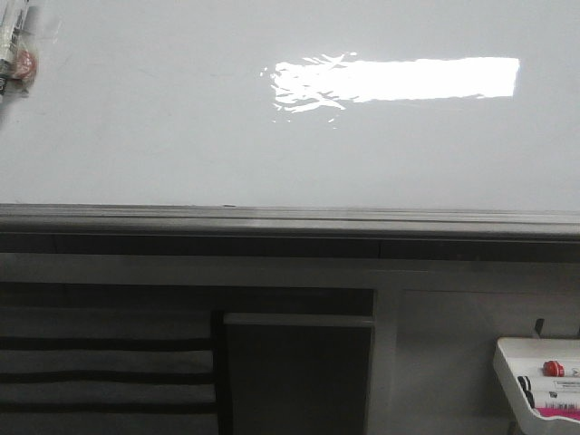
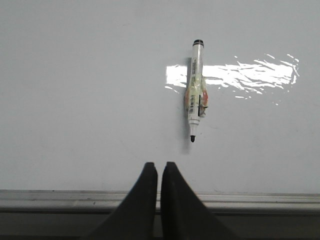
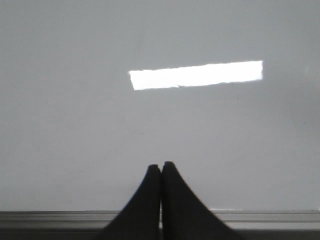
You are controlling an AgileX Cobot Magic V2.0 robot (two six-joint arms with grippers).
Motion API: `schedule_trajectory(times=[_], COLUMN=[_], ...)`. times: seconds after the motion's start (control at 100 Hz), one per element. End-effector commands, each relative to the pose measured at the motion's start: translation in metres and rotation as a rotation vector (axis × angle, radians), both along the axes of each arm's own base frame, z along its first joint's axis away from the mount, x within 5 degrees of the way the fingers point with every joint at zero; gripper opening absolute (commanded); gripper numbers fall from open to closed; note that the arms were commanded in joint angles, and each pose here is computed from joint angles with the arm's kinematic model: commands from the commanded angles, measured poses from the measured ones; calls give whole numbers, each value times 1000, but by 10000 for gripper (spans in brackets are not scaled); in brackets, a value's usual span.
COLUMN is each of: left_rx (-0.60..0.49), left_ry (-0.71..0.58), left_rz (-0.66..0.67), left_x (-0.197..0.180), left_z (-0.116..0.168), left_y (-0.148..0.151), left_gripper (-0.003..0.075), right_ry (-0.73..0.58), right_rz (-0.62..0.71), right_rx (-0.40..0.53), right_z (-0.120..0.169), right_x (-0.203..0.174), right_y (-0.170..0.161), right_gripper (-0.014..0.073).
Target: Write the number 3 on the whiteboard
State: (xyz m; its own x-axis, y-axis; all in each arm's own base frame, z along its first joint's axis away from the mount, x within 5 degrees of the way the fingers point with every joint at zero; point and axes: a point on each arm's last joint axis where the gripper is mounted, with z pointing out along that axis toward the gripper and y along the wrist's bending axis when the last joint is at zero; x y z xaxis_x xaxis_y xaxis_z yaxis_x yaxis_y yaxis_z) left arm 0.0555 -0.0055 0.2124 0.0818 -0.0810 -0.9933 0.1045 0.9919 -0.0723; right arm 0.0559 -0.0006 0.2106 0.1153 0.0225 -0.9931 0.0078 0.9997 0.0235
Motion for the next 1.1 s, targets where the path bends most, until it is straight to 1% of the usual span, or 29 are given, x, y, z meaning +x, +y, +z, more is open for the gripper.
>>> schedule_trajectory(times=[0.0, 0.07, 0.12, 0.18, 0.24, 0.31, 0.4, 0.43, 0.53, 0.6, 0.75, 1.09], left_rx=[-43, -46, -48, -46, -40, -20, 27, 39, 30, 17, 20, 20], left_ry=[-159, -187, -189, -164, -111, -74, -47, -32, -11, 4, 36, 37], left_rz=[-2, -2, -4, -6, -7, -3, 13, 17, 14, 7, 7, 7], left_x=[-7, -11, -14, -17, -17, -17, -13, -11, -5, 0, 7, 7], left_z=[22, 37, 48, 64, 77, 96, 120, 126, 144, 147, 144, 144], left_y=[1, 1, 1, 2, 1, 1, 2, 2, 1, 1, 0, 0], left_gripper=[-19, -19, -19, -19, -19, -19, -19, -19, -19, -19, -19, -19], right_ry=[-81, -45, -13, 15, 36, 54, 91, 104, 105, 101, 94, 94], right_rz=[1, 4, 6, 7, 8, 5, 3, 4, 5, 7, 7, 7], right_rx=[33, 61, 63, 62, 58, 37, 0, 0, -4, 1, 1, 1], right_z=[8, 18, 28, 42, 59, 78, 102, 108, 128, 134, 135, 135], right_x=[-3, -5, -7, -9, -11, -11, -9, -8, -3, 0, 2, 2], right_y=[0, 0, 0, 0, 0, 0, 1, 1, 1, 1, 1, 1], right_gripper=[-79, -79, -79, -79, -79, -79, -79, -79, -79, -79, -79, -79])
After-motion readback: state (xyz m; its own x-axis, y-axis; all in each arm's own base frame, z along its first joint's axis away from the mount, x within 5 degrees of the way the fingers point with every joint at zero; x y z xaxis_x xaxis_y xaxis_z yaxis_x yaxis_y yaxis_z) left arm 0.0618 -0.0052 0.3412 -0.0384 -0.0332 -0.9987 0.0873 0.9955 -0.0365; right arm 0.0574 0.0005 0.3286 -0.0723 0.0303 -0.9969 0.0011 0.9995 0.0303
